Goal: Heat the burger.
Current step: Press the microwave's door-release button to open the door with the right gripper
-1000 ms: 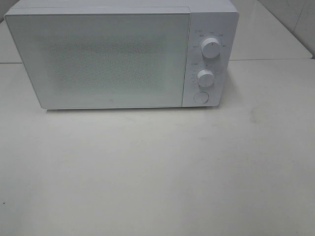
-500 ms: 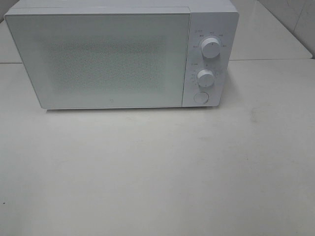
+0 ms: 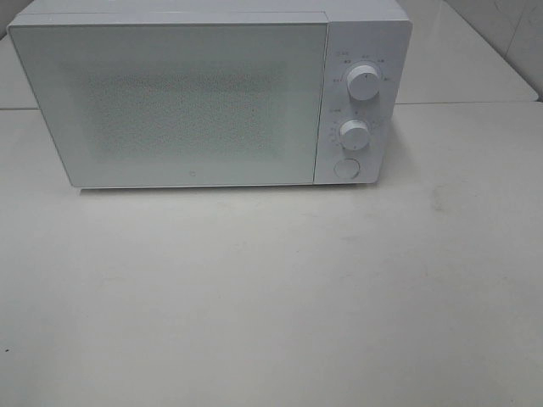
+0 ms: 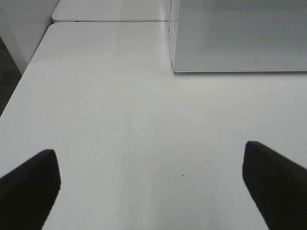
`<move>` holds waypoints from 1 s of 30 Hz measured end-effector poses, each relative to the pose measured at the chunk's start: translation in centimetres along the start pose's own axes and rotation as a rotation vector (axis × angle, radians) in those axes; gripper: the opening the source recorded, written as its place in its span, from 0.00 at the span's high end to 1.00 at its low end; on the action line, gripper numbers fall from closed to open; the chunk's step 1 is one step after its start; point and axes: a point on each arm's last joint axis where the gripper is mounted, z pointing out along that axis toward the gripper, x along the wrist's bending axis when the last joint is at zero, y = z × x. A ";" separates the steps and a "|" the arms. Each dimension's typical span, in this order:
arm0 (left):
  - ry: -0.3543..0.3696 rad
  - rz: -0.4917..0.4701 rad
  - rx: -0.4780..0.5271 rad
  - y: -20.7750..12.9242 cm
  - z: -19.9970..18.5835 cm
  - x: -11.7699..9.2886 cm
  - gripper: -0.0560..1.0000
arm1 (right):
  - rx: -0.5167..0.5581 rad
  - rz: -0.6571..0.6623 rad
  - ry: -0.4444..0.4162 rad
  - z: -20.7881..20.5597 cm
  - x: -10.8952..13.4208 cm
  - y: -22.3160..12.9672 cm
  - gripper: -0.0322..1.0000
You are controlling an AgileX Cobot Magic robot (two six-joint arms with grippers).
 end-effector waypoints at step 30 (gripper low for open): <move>0.000 0.000 0.000 0.0 0.0 0.0 0.03 | -0.050 -0.003 0.018 11.3 1.0 7.9 0.23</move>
